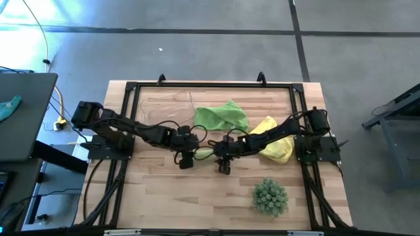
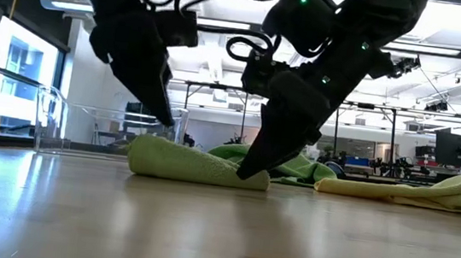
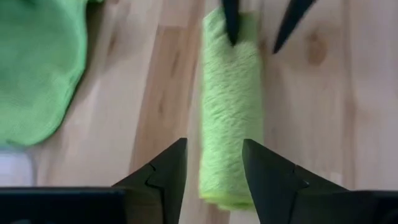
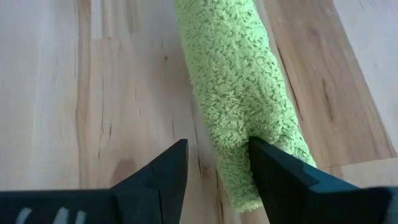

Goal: Roll microfiber towels into tight, uniform cylinder then place into a basket
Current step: Put the light green towel into the transparent bin

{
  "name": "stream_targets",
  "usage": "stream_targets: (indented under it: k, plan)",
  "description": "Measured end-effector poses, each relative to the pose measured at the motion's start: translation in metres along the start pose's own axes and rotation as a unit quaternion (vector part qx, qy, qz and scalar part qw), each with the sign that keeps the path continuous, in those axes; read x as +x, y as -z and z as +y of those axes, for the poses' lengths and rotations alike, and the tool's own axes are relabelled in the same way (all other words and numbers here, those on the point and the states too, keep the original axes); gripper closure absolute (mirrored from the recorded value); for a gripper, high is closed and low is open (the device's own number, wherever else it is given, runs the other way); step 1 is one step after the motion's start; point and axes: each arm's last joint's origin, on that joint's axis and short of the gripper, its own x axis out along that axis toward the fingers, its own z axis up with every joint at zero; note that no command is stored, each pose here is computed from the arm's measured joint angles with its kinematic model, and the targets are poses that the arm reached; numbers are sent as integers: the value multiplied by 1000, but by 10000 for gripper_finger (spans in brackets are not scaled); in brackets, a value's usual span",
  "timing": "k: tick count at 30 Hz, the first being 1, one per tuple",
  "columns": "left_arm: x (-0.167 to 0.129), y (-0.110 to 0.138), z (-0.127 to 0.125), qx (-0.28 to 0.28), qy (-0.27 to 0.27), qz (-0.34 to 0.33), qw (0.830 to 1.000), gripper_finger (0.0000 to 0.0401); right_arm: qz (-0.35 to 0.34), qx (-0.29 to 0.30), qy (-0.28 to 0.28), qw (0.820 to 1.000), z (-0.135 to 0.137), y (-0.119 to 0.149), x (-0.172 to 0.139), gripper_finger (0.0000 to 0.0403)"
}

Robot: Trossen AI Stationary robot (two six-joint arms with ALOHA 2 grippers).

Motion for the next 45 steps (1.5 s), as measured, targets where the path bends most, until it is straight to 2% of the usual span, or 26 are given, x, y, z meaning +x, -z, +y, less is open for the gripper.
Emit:
stream_targets:
  k: [5,10,12,16,20,28,33,38,45]
  plan:
    - [-1,-2,-20,25,12,-33,999,242,2,8,-7,1000,-4,-1,0,238]
    - [5,-2,-32,26,-47,-65,996,218,4,13,-15,1000,-7,-2,1,238]
    - [10,-4,-35,14,-48,-80,996,207,6,15,-19,1000,-8,-2,1,238]
    - [27,-2,-42,15,-34,-80,996,187,8,18,-29,999,-10,-2,1,238]
    - [43,2,-45,35,-59,-78,995,175,10,20,-32,999,-10,-2,1,238]
    - [70,11,-40,38,-84,-55,994,171,12,20,-40,999,-10,-2,1,238]
    - [79,14,-37,25,-76,-43,996,172,14,20,-40,999,-10,-2,1,238]
    - [80,16,-33,-19,-74,-23,997,190,22,15,-40,999,-10,-2,-6,238]
    - [82,17,-28,-38,-43,-6,998,268,45,-4,-35,998,-9,-3,-31,238]
